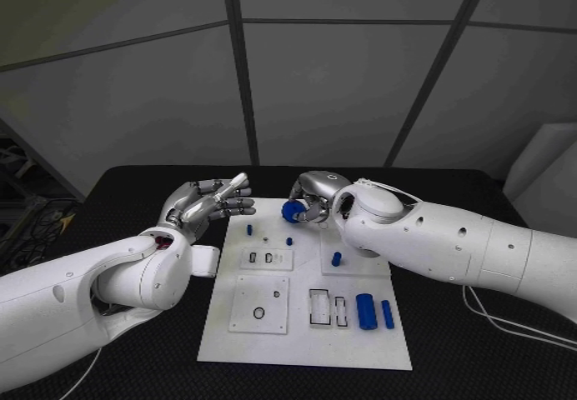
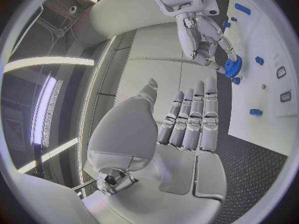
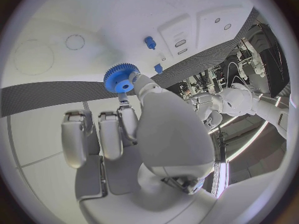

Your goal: Assemble the parts on the task board

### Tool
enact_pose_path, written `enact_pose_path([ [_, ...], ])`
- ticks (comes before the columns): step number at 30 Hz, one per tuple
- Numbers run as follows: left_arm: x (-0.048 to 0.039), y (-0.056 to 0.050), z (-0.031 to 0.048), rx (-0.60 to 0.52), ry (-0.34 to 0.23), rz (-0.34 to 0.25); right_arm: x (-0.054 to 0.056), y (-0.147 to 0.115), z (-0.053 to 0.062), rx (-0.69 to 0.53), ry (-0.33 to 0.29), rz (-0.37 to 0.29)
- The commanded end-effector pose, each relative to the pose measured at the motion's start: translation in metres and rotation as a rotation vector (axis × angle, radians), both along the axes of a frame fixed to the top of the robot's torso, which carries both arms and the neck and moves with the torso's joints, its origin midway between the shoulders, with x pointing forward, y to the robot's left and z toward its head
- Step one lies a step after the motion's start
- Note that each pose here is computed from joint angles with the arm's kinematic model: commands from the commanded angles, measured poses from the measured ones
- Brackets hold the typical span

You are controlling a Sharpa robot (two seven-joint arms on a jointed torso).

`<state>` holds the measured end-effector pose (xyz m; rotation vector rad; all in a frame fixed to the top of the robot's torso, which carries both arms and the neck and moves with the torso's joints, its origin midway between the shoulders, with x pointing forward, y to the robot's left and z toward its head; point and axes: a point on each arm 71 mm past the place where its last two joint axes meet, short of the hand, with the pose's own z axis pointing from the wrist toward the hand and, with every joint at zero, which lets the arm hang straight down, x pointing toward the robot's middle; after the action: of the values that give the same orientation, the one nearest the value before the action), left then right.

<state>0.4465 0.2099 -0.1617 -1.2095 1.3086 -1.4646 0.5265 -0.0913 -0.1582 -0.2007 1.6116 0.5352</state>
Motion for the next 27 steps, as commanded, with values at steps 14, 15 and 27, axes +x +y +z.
enact_pose_path([
  [14,-0.0007,-0.006,0.0036,-0.005,-0.016,-0.021,0.008,0.023,-0.005,-0.02,-0.006,0.031],
  [15,-0.0007,-0.006,0.0037,-0.005,-0.016,-0.021,0.008,0.024,-0.006,-0.023,-0.004,0.031],
  [27,-0.0005,-0.005,0.0042,-0.004,-0.017,-0.021,0.01,0.024,-0.012,-0.061,0.031,0.026],
])
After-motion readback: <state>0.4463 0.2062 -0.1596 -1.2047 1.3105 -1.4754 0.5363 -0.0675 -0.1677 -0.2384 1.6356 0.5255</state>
